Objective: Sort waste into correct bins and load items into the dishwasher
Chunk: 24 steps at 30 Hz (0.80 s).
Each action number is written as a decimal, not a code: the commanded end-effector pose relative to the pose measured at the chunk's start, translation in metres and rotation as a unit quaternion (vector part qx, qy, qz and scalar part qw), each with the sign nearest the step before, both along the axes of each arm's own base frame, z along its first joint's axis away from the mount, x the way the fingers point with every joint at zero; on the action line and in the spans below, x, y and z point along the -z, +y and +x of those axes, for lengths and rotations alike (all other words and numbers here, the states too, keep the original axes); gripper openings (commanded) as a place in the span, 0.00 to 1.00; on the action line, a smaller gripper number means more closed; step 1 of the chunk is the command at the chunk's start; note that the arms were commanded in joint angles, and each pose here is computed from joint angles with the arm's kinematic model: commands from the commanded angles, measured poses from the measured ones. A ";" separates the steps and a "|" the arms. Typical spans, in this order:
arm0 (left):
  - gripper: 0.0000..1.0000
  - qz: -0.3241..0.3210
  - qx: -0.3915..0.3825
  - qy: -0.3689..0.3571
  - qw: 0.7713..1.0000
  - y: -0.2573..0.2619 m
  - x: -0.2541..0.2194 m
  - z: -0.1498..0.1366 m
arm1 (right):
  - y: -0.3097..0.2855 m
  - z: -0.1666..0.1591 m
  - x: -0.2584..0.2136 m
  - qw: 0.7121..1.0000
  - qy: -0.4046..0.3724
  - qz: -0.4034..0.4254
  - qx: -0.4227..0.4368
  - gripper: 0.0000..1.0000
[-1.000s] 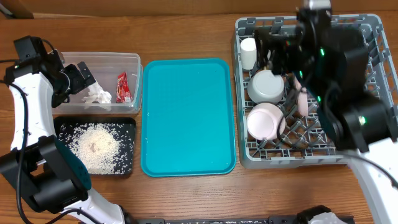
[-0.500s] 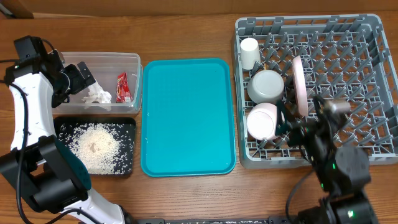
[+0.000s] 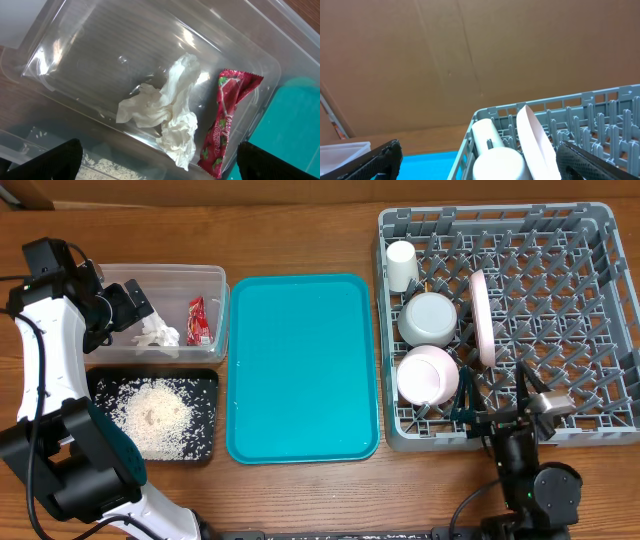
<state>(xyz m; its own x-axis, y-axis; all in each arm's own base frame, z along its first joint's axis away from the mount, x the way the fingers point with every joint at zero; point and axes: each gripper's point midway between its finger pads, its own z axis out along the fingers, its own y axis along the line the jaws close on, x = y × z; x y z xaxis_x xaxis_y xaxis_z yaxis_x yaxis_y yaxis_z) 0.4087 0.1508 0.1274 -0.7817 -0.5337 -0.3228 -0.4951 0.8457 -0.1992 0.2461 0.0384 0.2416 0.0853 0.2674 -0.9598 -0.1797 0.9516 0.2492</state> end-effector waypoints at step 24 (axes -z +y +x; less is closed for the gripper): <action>1.00 0.014 0.015 -0.021 1.000 -0.004 -0.019 0.004 | -0.005 -0.002 0.071 0.994 0.060 -0.095 0.000 1.00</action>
<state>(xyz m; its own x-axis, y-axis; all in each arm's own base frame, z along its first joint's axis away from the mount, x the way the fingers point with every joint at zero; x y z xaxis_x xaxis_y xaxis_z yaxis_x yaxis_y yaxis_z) 0.4087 0.1508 0.1274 -0.7817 -0.5337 -0.3228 -0.4951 0.8457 -0.1992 0.2442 0.0334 0.1715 -0.0562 0.1835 -0.9814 -0.1491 0.9704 0.1899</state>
